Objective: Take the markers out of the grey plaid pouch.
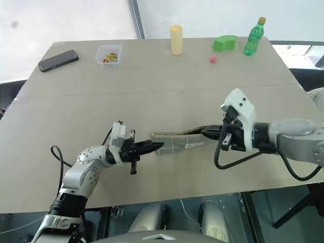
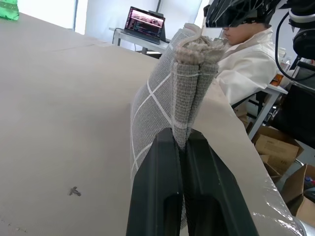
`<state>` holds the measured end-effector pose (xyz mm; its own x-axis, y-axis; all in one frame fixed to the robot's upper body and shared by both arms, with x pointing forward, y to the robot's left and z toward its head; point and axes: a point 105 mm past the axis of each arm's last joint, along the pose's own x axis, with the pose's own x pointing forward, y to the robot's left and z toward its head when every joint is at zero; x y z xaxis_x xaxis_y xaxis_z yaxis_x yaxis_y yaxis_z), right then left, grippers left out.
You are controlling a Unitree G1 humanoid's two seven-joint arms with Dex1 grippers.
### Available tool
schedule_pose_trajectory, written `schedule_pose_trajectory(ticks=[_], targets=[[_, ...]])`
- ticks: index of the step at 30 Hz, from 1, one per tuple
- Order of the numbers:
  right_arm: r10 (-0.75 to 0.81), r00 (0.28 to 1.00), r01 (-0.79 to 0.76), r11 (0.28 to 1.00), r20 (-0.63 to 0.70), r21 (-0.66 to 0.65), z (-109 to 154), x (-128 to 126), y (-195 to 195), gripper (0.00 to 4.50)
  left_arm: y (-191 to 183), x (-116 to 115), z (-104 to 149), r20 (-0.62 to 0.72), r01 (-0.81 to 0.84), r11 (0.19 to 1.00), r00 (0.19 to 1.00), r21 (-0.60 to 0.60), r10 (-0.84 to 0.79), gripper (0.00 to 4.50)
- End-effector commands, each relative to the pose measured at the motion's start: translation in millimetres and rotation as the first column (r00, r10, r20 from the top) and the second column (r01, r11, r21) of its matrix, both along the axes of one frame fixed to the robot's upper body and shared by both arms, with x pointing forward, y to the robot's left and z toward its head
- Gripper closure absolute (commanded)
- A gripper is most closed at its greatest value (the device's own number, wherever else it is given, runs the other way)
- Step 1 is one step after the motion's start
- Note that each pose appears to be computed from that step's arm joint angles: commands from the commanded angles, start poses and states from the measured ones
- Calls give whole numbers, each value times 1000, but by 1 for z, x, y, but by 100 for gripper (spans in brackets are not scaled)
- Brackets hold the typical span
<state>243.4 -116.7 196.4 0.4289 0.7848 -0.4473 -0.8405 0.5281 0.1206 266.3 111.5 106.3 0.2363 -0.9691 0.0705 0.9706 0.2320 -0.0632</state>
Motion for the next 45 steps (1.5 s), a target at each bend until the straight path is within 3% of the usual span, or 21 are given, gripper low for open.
schedule_pose_trajectory(ticks=[1,5,8,15,17,21,26,29,34,36,37,40,42,43,45], targets=[[9,1000,-9,1000,-17,-14,-11,8,5,449,-1,-3,2,17,-8,1000,1000,-1,8,450],[-7,999,6,1000,-50,-11,-25,22,14,449,0,-4,-5,6,-8,1000,1000,6,8,450],[-9,1000,7,997,-24,-80,-36,28,20,449,2,-2,-8,-7,-16,1000,1000,5,16,450],[125,957,-30,940,262,-340,-37,42,18,449,8,-3,-13,-33,-31,1000,999,-6,31,450],[265,895,-111,911,359,-397,-30,39,26,449,9,-3,-12,-47,-36,999,998,-15,35,450],[490,802,-286,817,341,-502,-34,20,33,449,10,-4,-9,-74,-35,999,997,-30,33,450],[601,715,-394,768,358,-504,-20,16,49,449,10,-3,-6,-135,-16,998,991,-54,9,450],[622,661,-380,759,419,-528,-7,29,61,449,8,-3,-6,-163,1,998,986,-55,-10,450],[691,511,-327,706,511,-628,-5,48,78,449,5,0,-1,-174,-15,997,985,-71,3,450],[701,506,-325,695,503,-642,-12,51,77,449,5,1,0,-176,-22,997,984,-75,9,450],[699,512,-330,696,499,-638,-14,51,76,408,5,1,1,-176,-24,997,984,-76,10,450],[708,502,-309,683,496,-662,-18,53,73,346,5,0,2,-178,-28,997,984,-76,14,450],[720,496,-295,666,486,-685,-21,54,71,231,4,-1,2,-180,-30,997,983,-76,16,450],[726,491,-287,657,482,-697,-22,55,69,193,4,-2,2,-181,-30,997,983,-76,16,450],[735,488,-282,643,471,-712,-25,55,67,193,4,-2,3,-183,-31,997,983,-77,16,450]])
